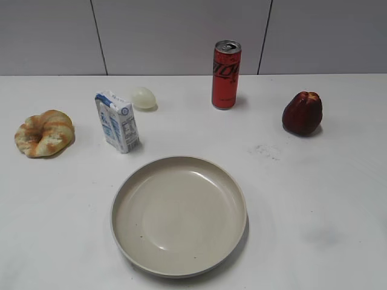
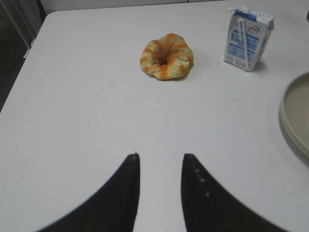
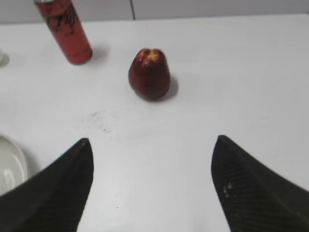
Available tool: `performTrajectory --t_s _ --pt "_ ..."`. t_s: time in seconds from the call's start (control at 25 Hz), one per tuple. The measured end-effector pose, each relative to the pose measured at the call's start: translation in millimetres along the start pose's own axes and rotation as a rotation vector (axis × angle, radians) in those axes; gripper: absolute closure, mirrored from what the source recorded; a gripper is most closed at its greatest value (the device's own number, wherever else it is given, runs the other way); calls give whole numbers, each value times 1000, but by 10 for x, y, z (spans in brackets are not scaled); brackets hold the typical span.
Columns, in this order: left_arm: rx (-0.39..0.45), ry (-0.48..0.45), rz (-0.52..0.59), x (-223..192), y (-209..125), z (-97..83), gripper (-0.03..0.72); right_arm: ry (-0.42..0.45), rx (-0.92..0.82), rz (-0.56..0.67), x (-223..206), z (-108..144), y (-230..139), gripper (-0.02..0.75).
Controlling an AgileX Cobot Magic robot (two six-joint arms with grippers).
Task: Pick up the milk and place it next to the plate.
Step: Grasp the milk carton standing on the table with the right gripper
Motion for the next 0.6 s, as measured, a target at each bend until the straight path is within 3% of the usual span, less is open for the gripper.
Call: performTrajectory --t_s 0.12,0.28,0.6 --pt "0 0 0 0 0 0 459 68 48 142 -388 248 33 166" --pt "0 0 0 0 0 0 459 183 164 317 -909 793 -13 166" --pt "0 0 0 0 0 0 459 384 383 445 -1644 2057 -83 166"
Point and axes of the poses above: a point on each arm's last joint axis where the gripper is mounted, x pointing back along that axis away from the gripper, z along the wrist's bending axis when the last joint is at zero, y = z × x, the point moved 10 cm from there along -x, pointing out along that axis toward the gripper, and after that the axes turned 4 degrees about -x, right-handed, at the moved point
